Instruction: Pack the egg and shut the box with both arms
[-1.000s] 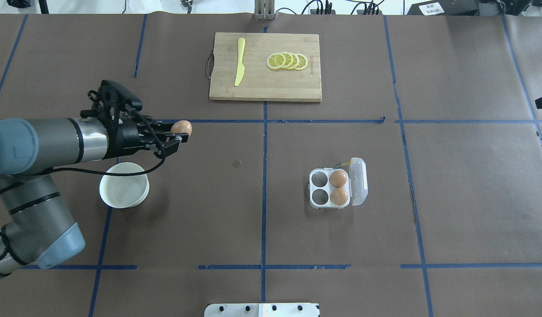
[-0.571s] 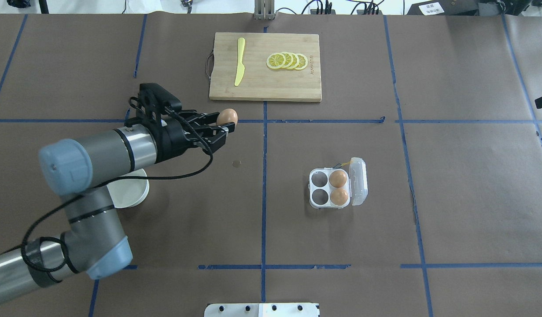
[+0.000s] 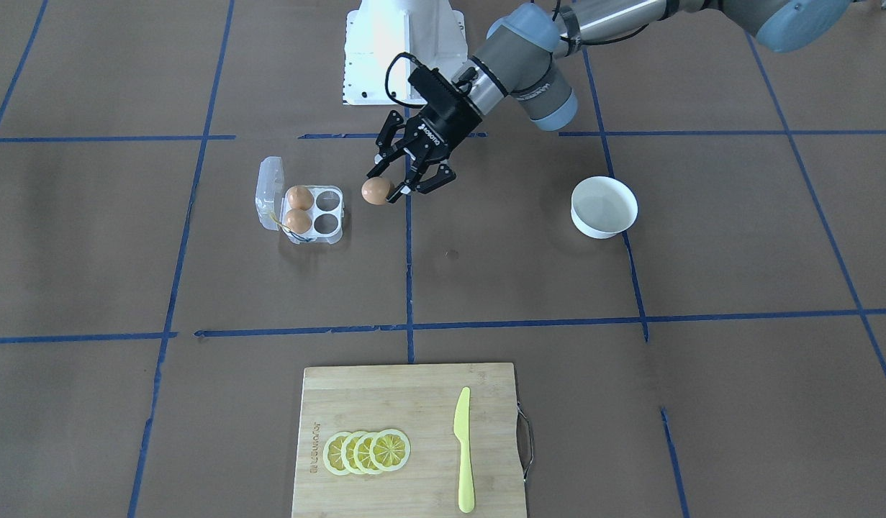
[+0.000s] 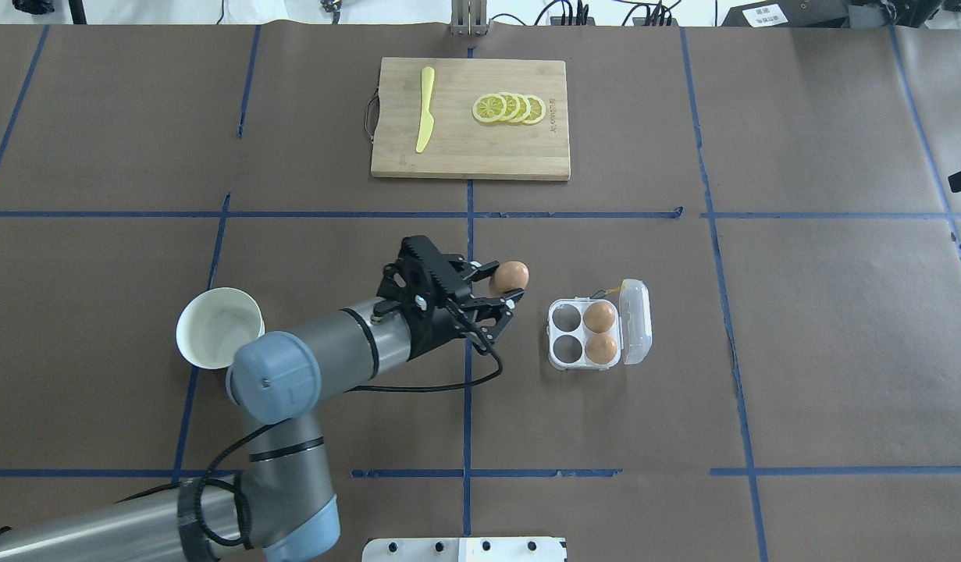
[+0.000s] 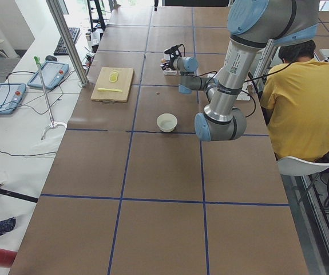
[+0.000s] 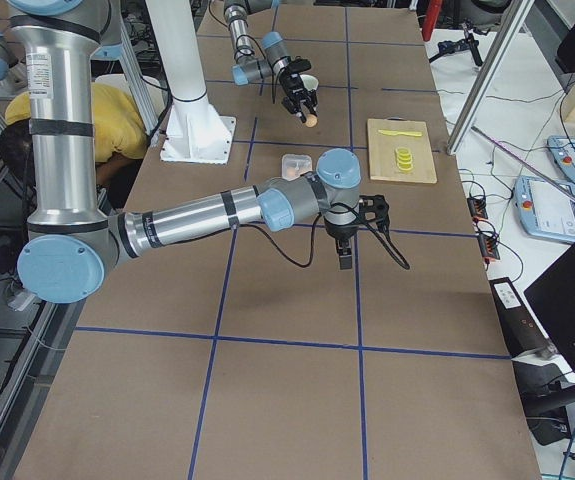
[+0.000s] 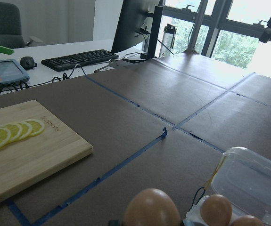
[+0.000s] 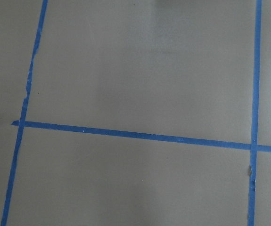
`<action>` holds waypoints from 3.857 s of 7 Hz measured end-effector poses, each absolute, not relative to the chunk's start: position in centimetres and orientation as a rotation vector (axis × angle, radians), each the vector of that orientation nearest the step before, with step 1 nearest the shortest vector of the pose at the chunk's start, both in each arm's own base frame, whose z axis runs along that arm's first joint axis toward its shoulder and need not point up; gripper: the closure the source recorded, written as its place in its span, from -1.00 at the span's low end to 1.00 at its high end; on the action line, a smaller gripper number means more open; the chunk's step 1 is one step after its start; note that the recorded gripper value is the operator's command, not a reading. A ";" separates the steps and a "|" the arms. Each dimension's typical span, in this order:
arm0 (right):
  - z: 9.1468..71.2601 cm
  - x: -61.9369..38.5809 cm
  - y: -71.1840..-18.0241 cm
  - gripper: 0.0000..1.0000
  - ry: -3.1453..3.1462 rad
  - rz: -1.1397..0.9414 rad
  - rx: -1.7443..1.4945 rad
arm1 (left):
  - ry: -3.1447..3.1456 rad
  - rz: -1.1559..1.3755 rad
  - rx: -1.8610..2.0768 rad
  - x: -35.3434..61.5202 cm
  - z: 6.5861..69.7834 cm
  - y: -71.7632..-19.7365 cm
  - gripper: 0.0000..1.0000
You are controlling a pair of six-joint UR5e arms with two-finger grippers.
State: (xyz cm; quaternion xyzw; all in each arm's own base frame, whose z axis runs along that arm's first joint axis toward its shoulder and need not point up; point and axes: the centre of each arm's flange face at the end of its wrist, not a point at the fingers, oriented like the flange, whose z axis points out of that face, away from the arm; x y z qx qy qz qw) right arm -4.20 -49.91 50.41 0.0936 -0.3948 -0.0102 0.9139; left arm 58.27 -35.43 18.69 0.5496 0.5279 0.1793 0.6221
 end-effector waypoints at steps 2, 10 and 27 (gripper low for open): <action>50.6 -4.2 -49.9 -1.00 -0.812 -0.020 0.190 | 1.174 0.493 1.285 63.1 16.6 -35.0 1.00; 50.6 -4.2 -49.9 -1.00 -0.812 -0.020 0.189 | 1.176 0.557 1.264 67.1 15.7 -32.6 0.51; 50.7 -4.2 -49.9 -1.00 -0.812 -0.020 0.187 | 1.327 0.342 0.816 58.9 14.2 -39.9 -1.00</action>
